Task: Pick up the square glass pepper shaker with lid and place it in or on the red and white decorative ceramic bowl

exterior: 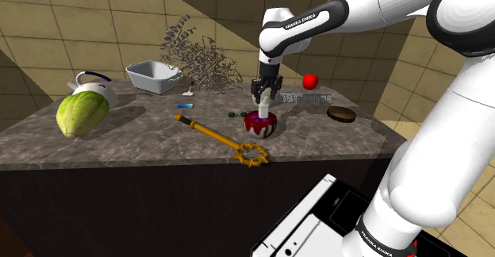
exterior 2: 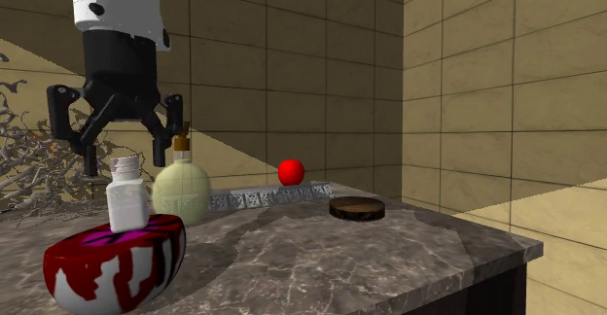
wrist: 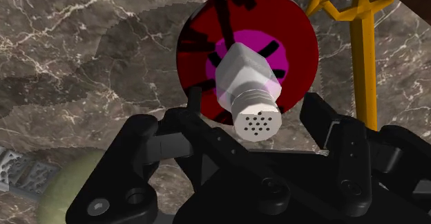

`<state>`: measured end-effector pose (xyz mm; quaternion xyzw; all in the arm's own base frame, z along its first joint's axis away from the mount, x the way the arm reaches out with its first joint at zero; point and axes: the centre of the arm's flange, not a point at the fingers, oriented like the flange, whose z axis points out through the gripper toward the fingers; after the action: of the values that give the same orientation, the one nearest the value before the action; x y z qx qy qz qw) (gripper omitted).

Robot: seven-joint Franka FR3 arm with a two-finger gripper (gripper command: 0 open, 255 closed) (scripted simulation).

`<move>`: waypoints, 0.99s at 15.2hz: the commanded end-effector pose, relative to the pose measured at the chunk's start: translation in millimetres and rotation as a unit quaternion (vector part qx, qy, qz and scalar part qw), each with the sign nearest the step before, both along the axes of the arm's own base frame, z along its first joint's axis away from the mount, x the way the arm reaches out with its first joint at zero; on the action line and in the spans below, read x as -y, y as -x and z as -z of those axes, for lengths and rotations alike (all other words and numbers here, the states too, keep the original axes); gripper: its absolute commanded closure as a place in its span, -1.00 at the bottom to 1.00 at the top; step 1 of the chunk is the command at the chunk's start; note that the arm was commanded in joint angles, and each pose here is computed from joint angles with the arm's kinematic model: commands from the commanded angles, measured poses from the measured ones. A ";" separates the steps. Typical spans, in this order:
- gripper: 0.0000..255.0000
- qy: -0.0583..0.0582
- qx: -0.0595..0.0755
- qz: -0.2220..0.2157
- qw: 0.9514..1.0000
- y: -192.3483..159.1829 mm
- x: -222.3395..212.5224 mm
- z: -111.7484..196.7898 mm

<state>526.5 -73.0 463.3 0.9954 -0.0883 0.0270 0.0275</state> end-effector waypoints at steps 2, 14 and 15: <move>-1.00 0.000 0.000 0.000 1.000 0.0 0.0 0.0; -1.00 0.000 0.000 0.000 1.000 2.5 -3.0 -49.9; -1.00 0.000 0.000 0.000 1.000 2.5 -3.0 -49.9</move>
<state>524.0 -70.0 513.1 0.9954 -0.0883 0.0271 0.0275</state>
